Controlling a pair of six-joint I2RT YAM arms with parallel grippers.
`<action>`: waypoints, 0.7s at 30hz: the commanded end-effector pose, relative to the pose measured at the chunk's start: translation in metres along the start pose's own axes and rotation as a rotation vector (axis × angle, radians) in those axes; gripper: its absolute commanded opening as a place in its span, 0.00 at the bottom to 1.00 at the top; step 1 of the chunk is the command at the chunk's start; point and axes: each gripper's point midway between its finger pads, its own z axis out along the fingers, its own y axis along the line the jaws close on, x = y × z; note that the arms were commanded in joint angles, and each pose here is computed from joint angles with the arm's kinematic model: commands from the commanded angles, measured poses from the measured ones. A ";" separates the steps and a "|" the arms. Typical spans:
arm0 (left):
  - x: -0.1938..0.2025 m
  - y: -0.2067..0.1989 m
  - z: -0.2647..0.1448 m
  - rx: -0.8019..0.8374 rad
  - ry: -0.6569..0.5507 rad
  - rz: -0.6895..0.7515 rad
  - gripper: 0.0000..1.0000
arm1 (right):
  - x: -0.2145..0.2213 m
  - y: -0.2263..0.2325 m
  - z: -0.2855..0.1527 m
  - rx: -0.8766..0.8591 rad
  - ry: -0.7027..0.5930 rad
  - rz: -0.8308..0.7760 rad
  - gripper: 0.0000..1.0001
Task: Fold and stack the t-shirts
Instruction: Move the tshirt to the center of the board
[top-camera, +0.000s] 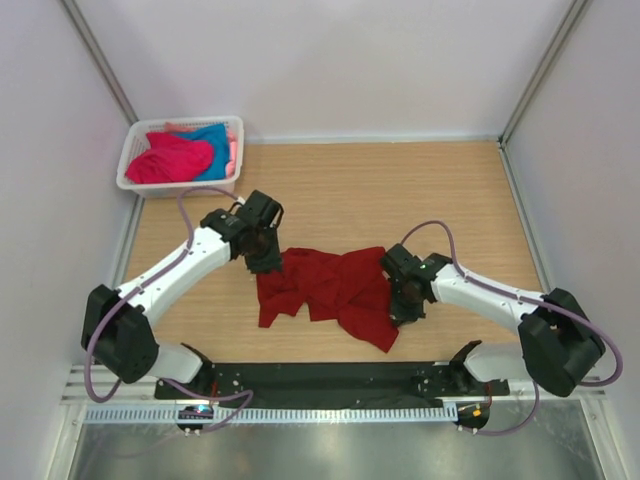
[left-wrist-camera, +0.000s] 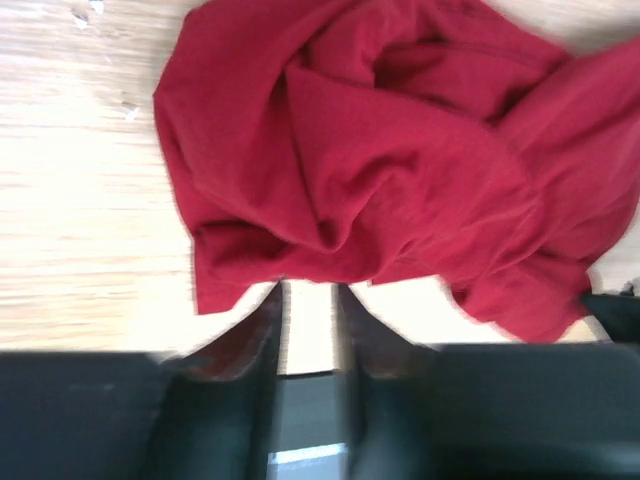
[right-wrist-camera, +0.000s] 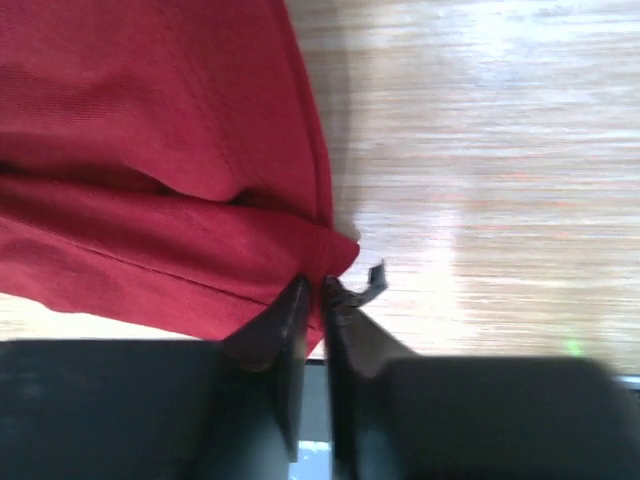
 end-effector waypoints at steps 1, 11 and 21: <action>0.012 -0.002 -0.016 0.011 0.016 0.082 0.34 | -0.012 0.006 -0.011 -0.041 -0.077 0.015 0.05; 0.077 -0.022 0.013 -0.051 0.016 0.370 0.42 | -0.038 0.019 -0.054 -0.080 -0.183 0.051 0.01; 0.094 -0.028 0.061 -0.127 -0.008 0.512 0.43 | -0.038 0.019 -0.055 -0.087 -0.188 0.064 0.01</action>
